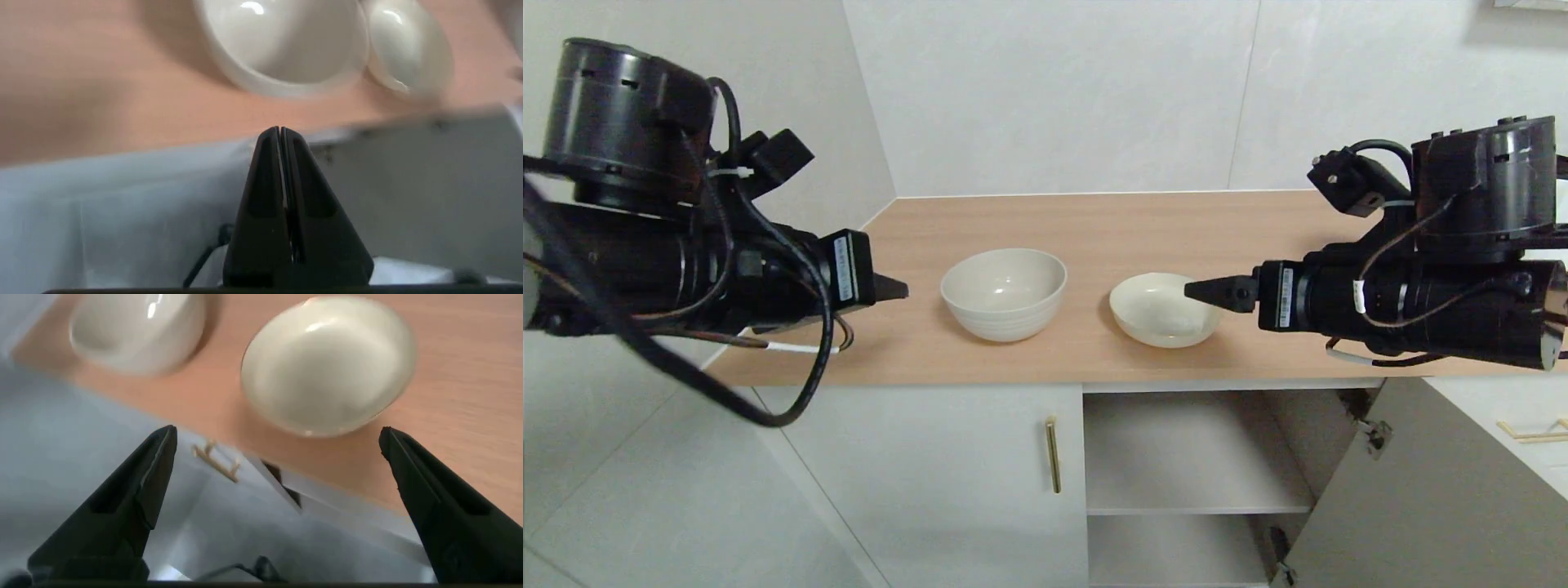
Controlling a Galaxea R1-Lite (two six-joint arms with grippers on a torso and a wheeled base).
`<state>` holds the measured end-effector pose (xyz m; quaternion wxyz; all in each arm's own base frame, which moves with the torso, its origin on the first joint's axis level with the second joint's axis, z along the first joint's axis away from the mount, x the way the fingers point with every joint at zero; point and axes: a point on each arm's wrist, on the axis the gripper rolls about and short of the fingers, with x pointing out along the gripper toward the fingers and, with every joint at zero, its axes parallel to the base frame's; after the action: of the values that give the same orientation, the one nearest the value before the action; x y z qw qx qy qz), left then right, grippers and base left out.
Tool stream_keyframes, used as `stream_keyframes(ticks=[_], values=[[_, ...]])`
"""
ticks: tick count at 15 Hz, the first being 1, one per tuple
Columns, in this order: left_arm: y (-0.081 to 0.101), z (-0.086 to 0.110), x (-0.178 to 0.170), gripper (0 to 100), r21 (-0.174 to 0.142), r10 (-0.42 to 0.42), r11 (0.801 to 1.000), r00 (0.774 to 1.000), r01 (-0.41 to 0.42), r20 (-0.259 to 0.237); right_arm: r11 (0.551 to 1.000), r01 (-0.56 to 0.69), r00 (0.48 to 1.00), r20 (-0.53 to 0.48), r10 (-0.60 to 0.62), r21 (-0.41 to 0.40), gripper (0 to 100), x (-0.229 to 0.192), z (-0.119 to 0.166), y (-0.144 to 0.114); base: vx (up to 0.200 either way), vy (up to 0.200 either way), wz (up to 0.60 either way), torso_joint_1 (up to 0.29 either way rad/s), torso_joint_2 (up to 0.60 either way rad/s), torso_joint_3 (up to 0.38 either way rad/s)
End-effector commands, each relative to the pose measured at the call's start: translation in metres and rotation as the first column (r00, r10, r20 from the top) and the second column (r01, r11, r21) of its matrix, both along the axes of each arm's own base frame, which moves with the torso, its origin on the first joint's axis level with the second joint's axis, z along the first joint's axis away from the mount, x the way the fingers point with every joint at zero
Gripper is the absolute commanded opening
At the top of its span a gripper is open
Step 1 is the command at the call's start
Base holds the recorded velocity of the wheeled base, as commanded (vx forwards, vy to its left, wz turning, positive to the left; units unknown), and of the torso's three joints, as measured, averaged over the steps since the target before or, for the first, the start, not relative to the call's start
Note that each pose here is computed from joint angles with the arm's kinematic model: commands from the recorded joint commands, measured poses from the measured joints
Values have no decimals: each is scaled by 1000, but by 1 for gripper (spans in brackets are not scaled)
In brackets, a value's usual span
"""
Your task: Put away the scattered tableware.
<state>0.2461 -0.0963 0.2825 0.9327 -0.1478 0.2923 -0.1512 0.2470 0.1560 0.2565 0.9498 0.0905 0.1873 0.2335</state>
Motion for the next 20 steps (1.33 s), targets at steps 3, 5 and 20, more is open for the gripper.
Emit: stream_keyframes(ticks=[3,5,20], values=[[-16,-9,41,0,-5,168,986,985,-169,-28,995,105,994,28,-104,-3,100,9,10,2,0,0,0,0,0,0],[-22,-14,50,0,7,200,980,979,-200,-33,994,109,994,30,-110,12,100,7,13,1,0,0,0,0,0,0],[-33,-56,94,100,117,206,973,977,-200,-46,992,127,992,21,-127,9,100,13,9,-2,0,0,0,0,0,0]])
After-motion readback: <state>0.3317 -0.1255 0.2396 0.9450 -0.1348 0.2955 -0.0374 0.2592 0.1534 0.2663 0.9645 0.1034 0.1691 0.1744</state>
